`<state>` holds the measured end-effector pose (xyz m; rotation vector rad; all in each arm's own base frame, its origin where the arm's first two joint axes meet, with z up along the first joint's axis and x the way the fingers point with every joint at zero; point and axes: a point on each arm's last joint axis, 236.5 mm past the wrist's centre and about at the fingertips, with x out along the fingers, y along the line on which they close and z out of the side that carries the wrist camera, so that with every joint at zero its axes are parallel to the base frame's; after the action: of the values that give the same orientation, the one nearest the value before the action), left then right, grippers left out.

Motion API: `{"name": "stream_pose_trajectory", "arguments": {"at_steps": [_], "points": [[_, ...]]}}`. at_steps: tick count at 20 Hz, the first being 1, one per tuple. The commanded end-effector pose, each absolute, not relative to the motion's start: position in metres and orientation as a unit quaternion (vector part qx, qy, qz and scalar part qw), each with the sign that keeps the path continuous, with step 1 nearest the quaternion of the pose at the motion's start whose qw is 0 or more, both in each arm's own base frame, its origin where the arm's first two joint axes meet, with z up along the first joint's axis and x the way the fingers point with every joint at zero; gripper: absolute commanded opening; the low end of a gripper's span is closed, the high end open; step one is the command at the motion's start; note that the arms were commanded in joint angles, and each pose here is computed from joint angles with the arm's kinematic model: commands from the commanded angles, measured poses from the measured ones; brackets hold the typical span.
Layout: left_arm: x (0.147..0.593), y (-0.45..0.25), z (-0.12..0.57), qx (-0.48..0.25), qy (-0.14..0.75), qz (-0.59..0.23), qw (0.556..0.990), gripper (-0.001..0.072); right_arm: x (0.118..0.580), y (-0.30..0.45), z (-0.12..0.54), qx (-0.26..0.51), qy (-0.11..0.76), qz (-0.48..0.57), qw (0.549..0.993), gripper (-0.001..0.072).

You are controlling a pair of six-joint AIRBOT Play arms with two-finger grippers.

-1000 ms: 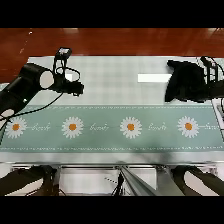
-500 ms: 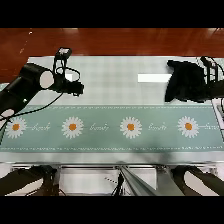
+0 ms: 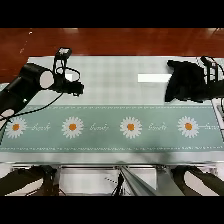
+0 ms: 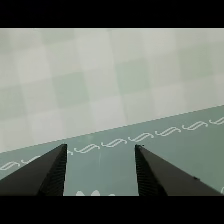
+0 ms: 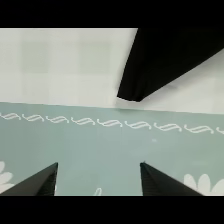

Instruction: Fold the shirts.

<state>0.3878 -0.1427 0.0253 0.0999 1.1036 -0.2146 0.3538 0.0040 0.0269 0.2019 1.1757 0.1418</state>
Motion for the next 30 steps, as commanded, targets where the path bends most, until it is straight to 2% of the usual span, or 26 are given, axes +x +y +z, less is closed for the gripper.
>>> {"name": "stream_pose_trajectory", "arguments": {"at_steps": [1,4,7,8,10,13,15,16,25,28,30], "points": [[0.388,-0.143,0.025,0.047,0.523,-0.102,0.845,0.0501,0.372,0.010,0.037,0.120,0.517,0.069,0.845,0.0582],[0.388,-0.143,0.025,0.046,0.523,-0.102,0.845,0.0502,0.412,-0.006,0.059,0.120,0.432,0.039,0.893,0.0581],[0.388,-0.143,0.026,0.050,0.522,-0.104,0.845,0.0502,0.466,-0.070,0.114,0.187,0.260,-0.079,0.944,0.0573],[0.388,-0.143,0.026,0.053,0.522,-0.106,0.845,0.0502,0.478,-0.096,0.134,0.221,0.195,-0.114,0.949,0.0537],[0.388,-0.143,0.026,0.053,0.522,-0.106,0.845,0.0502,0.490,-0.140,0.147,0.266,0.119,-0.161,0.943,0.0400],[0.388,-0.143,0.025,0.053,0.522,-0.106,0.844,0.0502,0.490,-0.181,0.098,0.316,0.155,-0.210,0.912,0.0401],[0.388,-0.143,0.025,0.053,0.523,-0.106,0.844,0.0502,0.487,-0.190,0.055,0.328,0.209,-0.226,0.893,0.0582],[0.388,-0.143,0.025,0.053,0.523,-0.106,0.844,0.0502,0.485,-0.192,0.035,0.333,0.232,-0.232,0.884,0.0591],[0.380,-0.139,0.025,0.056,0.539,-0.102,0.834,0.0502,0.472,-0.182,-0.071,0.338,0.352,-0.242,0.838,0.0597],[0.379,-0.139,0.031,0.057,0.542,-0.100,0.832,0.0502,0.470,-0.182,-0.093,0.336,0.367,-0.245,0.832,0.0596],[0.381,-0.140,0.038,0.056,0.538,-0.101,0.835,0.0502,0.474,-0.186,-0.100,0.335,0.360,-0.250,0.834,0.0559]]}}
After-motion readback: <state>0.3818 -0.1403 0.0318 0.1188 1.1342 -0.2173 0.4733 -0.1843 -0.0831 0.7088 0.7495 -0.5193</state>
